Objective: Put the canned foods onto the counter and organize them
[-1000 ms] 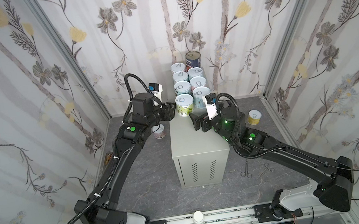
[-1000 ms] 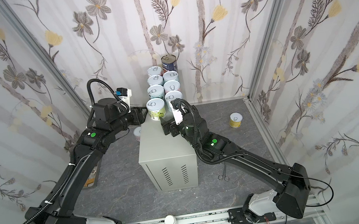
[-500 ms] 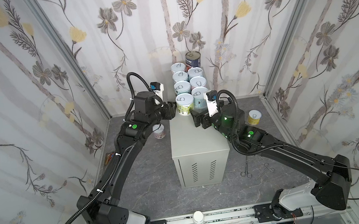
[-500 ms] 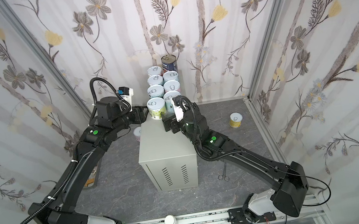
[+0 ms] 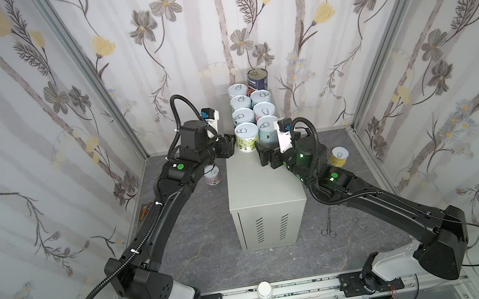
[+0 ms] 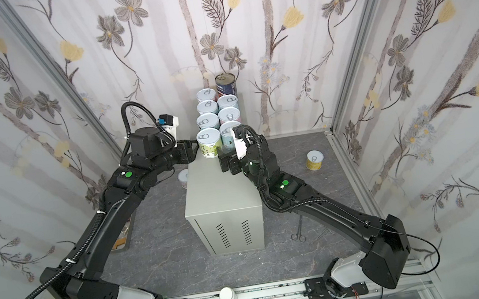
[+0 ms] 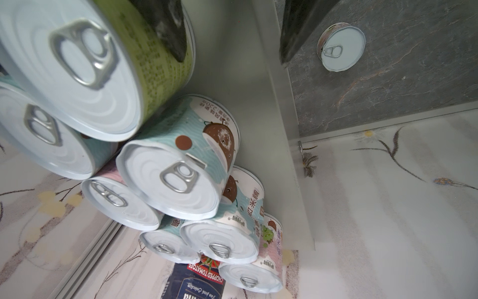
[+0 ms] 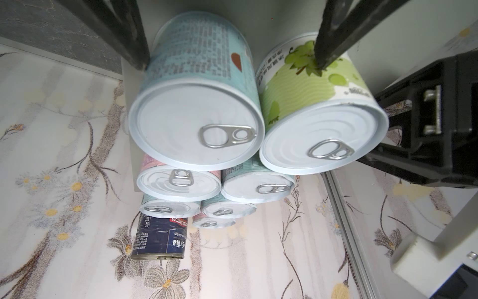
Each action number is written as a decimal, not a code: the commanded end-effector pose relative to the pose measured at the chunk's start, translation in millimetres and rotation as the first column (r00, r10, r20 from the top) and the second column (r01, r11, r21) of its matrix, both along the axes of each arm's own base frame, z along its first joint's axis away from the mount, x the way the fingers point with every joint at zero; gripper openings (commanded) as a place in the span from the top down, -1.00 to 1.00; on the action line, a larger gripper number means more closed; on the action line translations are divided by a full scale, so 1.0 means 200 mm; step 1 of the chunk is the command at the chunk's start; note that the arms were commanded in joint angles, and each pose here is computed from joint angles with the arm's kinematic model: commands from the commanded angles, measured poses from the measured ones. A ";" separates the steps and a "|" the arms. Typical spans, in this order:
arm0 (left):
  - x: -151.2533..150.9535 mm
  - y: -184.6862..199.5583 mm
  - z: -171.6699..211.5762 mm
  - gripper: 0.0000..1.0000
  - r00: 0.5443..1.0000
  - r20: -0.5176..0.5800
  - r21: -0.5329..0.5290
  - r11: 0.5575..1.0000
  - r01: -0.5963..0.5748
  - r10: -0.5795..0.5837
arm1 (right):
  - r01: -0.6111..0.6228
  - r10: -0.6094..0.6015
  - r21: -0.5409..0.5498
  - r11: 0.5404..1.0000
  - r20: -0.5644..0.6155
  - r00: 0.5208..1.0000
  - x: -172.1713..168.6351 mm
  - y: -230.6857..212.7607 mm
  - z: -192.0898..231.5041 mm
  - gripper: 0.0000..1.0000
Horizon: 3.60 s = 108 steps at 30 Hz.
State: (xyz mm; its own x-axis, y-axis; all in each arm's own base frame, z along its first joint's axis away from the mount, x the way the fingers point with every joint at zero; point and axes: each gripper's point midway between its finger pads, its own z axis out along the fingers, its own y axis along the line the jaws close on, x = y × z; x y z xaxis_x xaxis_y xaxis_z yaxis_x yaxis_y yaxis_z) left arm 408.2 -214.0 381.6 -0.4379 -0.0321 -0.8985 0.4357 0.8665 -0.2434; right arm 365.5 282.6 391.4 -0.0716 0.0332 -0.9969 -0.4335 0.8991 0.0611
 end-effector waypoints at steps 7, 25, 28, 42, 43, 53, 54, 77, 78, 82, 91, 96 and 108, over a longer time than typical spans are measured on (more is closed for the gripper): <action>0.00 0.00 0.03 -0.19 1.000 0.012 0.000 1.000 0.002 -0.002 | -0.003 0.003 0.015 1.000 -0.011 1.000 0.02 0.01 -0.01 -0.99; -0.16 0.06 0.02 -0.33 0.996 0.051 0.079 0.995 0.062 -0.067 | -0.007 0.007 0.022 1.000 -0.017 1.000 0.01 0.00 -0.01 -1.00; -0.22 0.01 0.03 -0.33 0.988 0.060 0.058 0.989 0.136 -0.139 | -0.006 0.006 0.022 1.000 -0.018 1.000 0.01 0.00 -0.01 -0.99; -0.24 -0.09 0.07 -0.32 0.968 0.097 -0.020 0.971 0.236 -0.233 | -0.006 0.007 0.022 1.000 -0.019 1.000 0.01 0.00 0.00 -0.99; -0.24 -0.10 0.07 -0.32 0.967 0.100 -0.023 0.971 0.239 -0.235 | -0.005 0.006 0.021 1.000 -0.020 1.000 0.01 -0.01 -0.01 -0.99; -0.17 -0.10 0.05 -0.31 0.976 0.099 -0.017 0.980 0.196 -0.193 | -0.007 0.008 0.020 1.000 -0.022 1.000 0.02 0.00 -0.01 -0.99; -0.17 -0.10 0.05 -0.31 0.977 0.099 -0.015 0.981 0.192 -0.190 | -0.007 0.007 0.020 1.000 -0.021 1.000 0.02 0.00 -0.01 -0.99; -0.17 -0.09 0.07 -0.34 0.978 0.108 -0.013 0.983 0.183 -0.180 | -0.006 0.007 0.021 1.000 -0.025 1.000 0.00 -0.03 -0.01 -0.99; -0.18 -0.08 0.08 -0.35 0.977 0.112 -0.012 0.983 0.182 -0.179 | -0.006 0.006 0.023 1.000 -0.021 1.000 -0.01 -0.03 0.00 -0.99; -0.21 -0.06 0.10 -0.42 0.977 0.124 -0.001 0.984 0.176 -0.175 | -0.009 0.009 0.028 1.000 -0.013 1.000 -0.04 -0.06 0.02 -0.99; -0.30 0.01 0.21 -0.60 0.966 0.196 0.019 0.985 0.171 -0.172 | -0.009 0.009 0.044 0.999 0.002 1.000 -0.17 -0.18 0.04 -0.99; -0.33 0.12 0.35 -0.73 0.953 0.284 0.018 0.994 0.107 -0.107 | 0.132 -0.132 0.050 0.990 -0.009 0.991 -0.24 -0.44 0.05 -0.99; -0.08 0.51 0.39 -0.98 0.902 0.370 -0.061 0.975 -0.216 0.223 | 0.579 -0.534 0.130 0.805 -0.266 0.802 -0.25 -1.25 -0.27 -1.00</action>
